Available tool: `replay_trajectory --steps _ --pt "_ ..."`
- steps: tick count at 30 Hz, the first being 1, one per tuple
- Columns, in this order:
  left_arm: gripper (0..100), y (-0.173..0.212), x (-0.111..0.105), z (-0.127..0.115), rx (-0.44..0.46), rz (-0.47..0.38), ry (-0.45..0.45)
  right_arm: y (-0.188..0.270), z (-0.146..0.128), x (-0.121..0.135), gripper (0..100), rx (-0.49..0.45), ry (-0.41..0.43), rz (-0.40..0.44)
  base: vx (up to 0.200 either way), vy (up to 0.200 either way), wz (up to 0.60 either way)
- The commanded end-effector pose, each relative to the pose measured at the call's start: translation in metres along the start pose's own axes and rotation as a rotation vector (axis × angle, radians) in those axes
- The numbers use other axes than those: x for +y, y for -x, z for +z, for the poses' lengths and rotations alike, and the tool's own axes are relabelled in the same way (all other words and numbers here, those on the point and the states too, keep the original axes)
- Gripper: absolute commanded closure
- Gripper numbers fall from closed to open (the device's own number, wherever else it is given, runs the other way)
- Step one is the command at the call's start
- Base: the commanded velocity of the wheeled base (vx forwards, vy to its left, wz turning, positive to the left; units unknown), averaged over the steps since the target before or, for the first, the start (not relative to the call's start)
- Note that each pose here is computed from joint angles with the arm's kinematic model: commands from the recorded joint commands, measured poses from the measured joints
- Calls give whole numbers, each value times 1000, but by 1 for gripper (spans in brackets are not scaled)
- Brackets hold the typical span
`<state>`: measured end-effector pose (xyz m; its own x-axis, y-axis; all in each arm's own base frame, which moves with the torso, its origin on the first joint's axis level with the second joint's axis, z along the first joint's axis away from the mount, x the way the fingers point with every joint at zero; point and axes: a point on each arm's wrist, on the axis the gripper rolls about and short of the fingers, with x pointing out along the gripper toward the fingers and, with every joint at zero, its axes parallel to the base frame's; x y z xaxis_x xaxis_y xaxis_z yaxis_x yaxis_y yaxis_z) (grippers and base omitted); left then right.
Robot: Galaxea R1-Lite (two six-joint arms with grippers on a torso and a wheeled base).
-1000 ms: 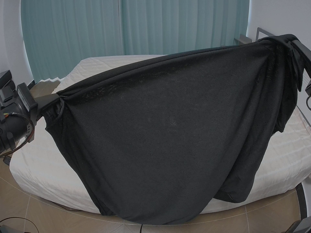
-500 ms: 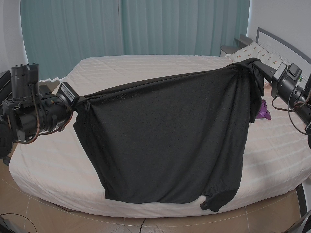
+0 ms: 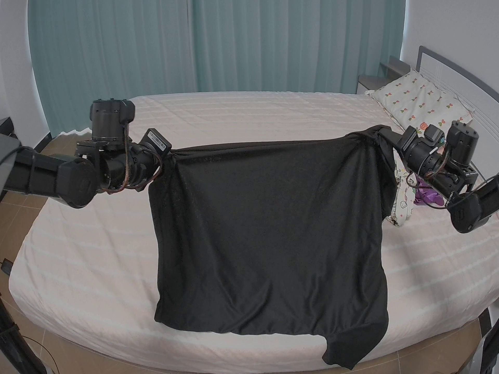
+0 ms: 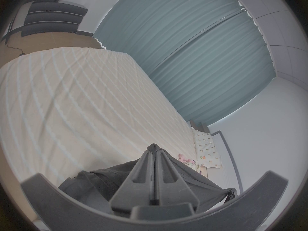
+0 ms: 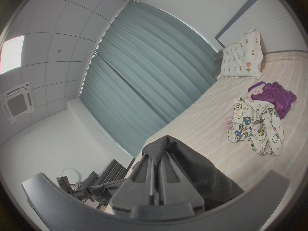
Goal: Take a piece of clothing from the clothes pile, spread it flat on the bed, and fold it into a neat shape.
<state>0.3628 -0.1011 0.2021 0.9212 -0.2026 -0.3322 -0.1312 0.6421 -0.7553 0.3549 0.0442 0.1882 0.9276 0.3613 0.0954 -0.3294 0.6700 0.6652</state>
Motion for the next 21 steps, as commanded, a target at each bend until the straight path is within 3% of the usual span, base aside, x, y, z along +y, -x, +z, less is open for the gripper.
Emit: replay_trajectory --steps 1,8,9,10,11,16,21 --pt "100 -57 26 -22 58 79 -7 -33 -35 -47 100 52 -23 -107 0 0 0" --pt "100 -98 53 -26 59 136 8 -63 -70 -84 100 55 -31 -168 0 0 0" --pt "0 -103 55 -28 60 140 10 -67 -74 -88 100 56 -32 -176 0 0 0" --pt "0 -108 58 -28 62 145 13 -71 -79 -93 100 57 -32 -183 0 0 0" --pt "0 -111 62 -28 61 153 15 -74 -83 -97 0 59 -33 -191 0 0 0" --pt "0 -131 77 -34 58 182 14 -88 -106 -114 0 56 -30 -248 0 0 0" --pt "0 -143 87 -23 -13 216 22 -114 -114 -134 0 -72 7 -377 0 0 0"
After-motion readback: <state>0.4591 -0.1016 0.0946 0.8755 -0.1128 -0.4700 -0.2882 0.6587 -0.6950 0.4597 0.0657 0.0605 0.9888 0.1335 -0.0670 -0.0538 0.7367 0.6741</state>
